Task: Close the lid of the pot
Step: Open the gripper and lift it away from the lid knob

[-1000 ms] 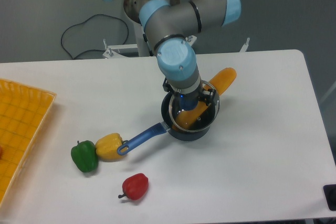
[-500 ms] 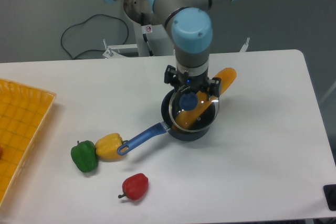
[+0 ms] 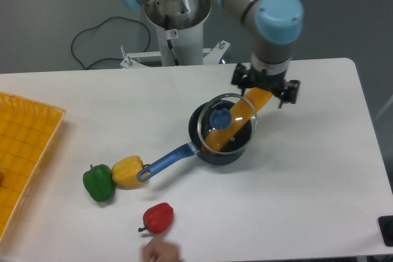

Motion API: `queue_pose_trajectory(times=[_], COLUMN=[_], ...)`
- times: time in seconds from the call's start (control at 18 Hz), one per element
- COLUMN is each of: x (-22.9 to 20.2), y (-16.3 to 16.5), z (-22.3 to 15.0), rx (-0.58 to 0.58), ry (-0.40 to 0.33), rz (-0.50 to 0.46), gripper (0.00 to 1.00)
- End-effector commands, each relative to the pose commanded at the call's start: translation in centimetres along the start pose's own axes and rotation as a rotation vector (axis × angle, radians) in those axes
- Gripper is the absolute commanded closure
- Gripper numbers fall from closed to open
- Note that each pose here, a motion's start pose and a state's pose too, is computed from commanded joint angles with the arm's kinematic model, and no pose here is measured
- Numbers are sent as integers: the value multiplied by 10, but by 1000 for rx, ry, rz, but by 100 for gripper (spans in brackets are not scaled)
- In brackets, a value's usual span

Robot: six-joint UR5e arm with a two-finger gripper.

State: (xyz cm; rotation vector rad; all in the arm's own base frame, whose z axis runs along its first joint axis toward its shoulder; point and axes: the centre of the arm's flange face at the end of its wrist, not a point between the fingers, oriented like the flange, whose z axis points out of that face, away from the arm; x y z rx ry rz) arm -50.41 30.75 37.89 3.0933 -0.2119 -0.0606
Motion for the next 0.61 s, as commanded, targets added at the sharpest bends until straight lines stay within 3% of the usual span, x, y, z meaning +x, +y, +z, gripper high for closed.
queue_pose_trajectory(times=[0.17,0.61], x=[-29,-71], y=[28,80], z=[14,28], rx=[1,-2], ry=[-13,-5], rz=[144,265], gripper=[0,0])
